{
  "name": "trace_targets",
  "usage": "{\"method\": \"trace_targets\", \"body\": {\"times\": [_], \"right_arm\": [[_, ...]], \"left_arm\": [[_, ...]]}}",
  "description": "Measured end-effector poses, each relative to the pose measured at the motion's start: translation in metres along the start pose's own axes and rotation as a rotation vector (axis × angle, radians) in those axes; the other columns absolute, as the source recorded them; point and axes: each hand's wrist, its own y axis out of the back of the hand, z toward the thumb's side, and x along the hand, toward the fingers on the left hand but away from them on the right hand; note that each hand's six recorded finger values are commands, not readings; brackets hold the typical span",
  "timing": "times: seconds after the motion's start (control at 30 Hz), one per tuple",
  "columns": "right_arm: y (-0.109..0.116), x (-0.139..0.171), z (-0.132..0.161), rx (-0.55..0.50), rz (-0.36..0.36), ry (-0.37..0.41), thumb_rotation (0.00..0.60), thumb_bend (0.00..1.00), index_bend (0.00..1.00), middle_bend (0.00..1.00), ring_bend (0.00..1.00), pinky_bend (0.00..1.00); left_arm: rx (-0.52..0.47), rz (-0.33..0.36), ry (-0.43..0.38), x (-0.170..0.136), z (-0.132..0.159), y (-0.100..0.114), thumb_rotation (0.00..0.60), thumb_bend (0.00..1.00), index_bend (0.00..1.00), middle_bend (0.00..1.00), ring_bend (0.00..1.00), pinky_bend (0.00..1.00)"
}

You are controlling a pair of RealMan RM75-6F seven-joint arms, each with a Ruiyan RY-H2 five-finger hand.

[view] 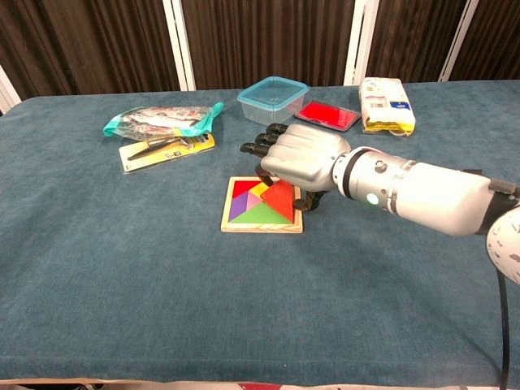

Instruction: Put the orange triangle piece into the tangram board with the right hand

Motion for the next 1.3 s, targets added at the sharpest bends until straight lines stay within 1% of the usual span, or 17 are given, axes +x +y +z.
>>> {"method": "trace_targets", "body": {"times": [0.43, 0.97, 1.17, 1.23, 1.3], "right_arm": [[-0.001, 0.004, -0.001, 0.015, 0.008, -0.001, 0.6, 0.46, 0.5, 0.03, 0.0, 0.0], [-0.001, 0.005, -0.003, 0.013, 0.015, -0.006, 0.6, 0.46, 0.46, 0.03, 0.0, 0.0], [0.002, 0.008, -0.008, -0.007, 0.0, -0.014, 0.6, 0.46, 0.46, 0.03, 0.0, 0.0], [0.006, 0.012, -0.012, -0.026, -0.017, -0.021, 0.6, 0.46, 0.44, 0.03, 0.0, 0.0], [0.011, 0.019, -0.016, -0.058, -0.045, -0.03, 0.6, 0.46, 0.39, 0.02, 0.0, 0.0]], "left_arm": [[-0.001, 0.003, -0.005, -0.002, 0.001, 0.001, 0.6, 0.51, 0.0, 0.02, 0.04, 0.12], [-0.004, 0.002, -0.005, -0.002, 0.001, 0.001, 0.6, 0.51, 0.0, 0.02, 0.04, 0.12], [-0.003, 0.004, -0.004, -0.001, 0.001, 0.001, 0.6, 0.51, 0.0, 0.03, 0.04, 0.12], [-0.006, 0.006, -0.005, -0.001, 0.001, 0.002, 0.6, 0.51, 0.0, 0.02, 0.04, 0.12], [-0.006, 0.008, -0.008, -0.001, 0.001, 0.002, 0.6, 0.51, 0.0, 0.02, 0.04, 0.12]]}}
